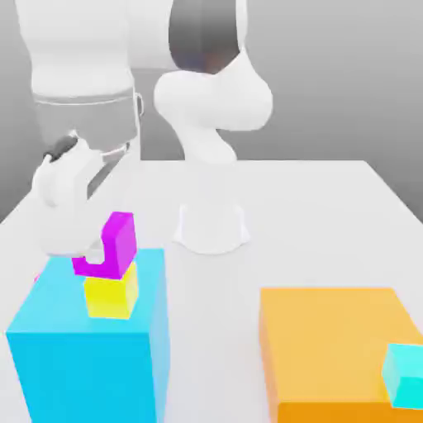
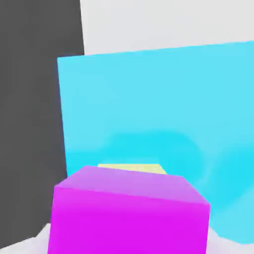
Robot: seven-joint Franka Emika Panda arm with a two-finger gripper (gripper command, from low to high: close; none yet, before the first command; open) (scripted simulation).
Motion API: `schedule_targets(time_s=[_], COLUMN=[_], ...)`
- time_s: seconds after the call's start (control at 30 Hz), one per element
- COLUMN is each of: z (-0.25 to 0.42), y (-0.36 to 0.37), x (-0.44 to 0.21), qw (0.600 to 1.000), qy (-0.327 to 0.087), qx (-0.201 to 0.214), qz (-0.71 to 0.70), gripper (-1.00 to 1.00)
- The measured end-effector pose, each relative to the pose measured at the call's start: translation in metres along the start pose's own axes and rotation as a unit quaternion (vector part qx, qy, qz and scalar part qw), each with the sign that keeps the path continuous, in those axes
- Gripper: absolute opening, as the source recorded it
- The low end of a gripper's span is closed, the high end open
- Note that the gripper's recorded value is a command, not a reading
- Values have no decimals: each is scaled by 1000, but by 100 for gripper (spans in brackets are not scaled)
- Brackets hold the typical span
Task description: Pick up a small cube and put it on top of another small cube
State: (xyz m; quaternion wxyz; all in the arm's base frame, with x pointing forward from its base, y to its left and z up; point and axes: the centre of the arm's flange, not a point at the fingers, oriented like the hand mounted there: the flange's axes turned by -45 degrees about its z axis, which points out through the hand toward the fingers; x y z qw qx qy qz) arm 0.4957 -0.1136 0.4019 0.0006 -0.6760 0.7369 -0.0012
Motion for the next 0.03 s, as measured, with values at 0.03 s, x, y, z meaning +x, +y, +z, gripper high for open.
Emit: schedule_targets(time_s=[0.03], z=[0], y=[0], x=[0], qw=[1000], qy=[0], qx=[0], qz=[0], gripper=[100])
